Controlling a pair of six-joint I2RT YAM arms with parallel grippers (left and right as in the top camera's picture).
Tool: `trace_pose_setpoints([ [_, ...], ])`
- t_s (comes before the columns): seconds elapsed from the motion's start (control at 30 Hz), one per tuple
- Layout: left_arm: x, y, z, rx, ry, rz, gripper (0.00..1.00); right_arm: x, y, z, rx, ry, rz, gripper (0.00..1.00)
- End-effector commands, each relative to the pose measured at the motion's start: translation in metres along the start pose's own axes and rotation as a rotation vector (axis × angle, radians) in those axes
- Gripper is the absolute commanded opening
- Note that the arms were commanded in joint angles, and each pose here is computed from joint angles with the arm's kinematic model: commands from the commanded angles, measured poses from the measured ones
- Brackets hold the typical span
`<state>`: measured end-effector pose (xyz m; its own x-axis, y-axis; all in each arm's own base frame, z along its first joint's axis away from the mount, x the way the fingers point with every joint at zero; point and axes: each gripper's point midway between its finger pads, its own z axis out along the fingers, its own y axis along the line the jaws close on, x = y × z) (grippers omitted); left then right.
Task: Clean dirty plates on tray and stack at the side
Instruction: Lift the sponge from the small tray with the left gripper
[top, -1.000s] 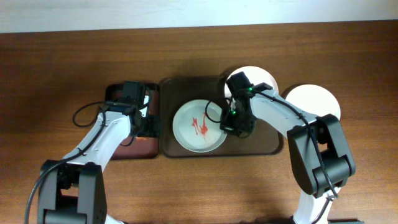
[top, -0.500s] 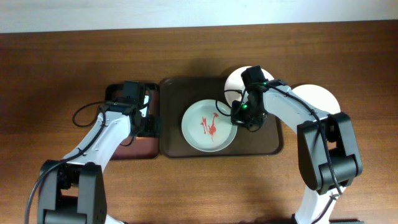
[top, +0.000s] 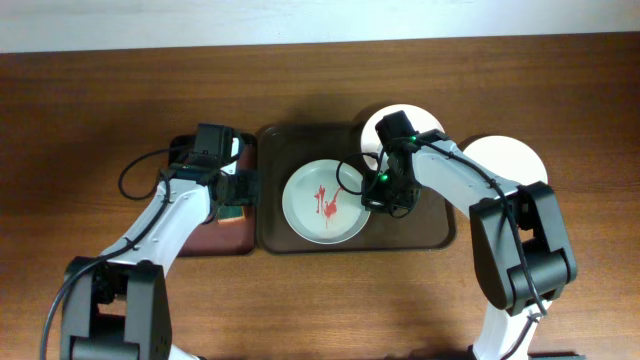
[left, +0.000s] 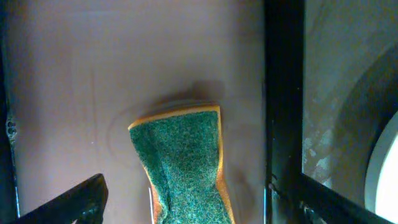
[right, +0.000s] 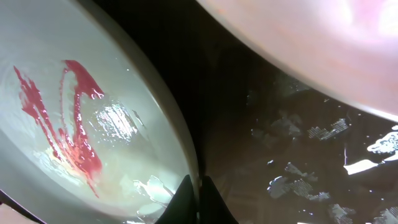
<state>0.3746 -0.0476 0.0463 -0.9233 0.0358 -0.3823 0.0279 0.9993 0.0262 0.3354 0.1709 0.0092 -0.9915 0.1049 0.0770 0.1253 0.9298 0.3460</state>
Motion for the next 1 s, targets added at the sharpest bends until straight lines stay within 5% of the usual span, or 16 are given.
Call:
trace_pose_setpoints([
  [0.0, 0.009, 0.000, 0.017, -0.002, 0.050, -0.082, 0.84, -0.001, 0.006, -0.006, -0.012, -0.013, -0.007, 0.04],
  [0.07, 0.016, 0.000, 0.026, -0.008, 0.081, -0.103, 0.61, -0.001, 0.006, -0.006, -0.012, -0.013, -0.008, 0.04],
  [0.17, 0.023, 0.000, 0.034, -0.012, 0.108, -0.101, 0.43, -0.001, 0.006, -0.006, -0.012, -0.013, -0.008, 0.04],
  [0.33, 0.023, 0.001, 0.034, -0.013, 0.110, -0.104, 0.32, -0.001, 0.005, -0.006, -0.010, -0.014, -0.008, 0.04],
  [0.4, 0.023, 0.001, 0.034, -0.013, 0.108, -0.104, 0.00, -0.001, 0.005, -0.006, -0.009, -0.014, -0.008, 0.04],
  [0.57, -0.001, -0.001, 0.018, -0.004, 0.073, -0.041, 0.00, -0.001, 0.005, -0.006, -0.009, -0.014, -0.008, 0.04],
  [0.7, -0.051, 0.000, -0.047, 0.022, -0.141, -0.060, 0.00, -0.001, 0.005, -0.006, -0.009, -0.014, -0.008, 0.04],
  [0.97, -0.081, 0.004, -0.142, 0.056, -0.406, -0.078, 0.00, -0.001, 0.005, -0.006, -0.009, -0.014, -0.007, 0.04],
])
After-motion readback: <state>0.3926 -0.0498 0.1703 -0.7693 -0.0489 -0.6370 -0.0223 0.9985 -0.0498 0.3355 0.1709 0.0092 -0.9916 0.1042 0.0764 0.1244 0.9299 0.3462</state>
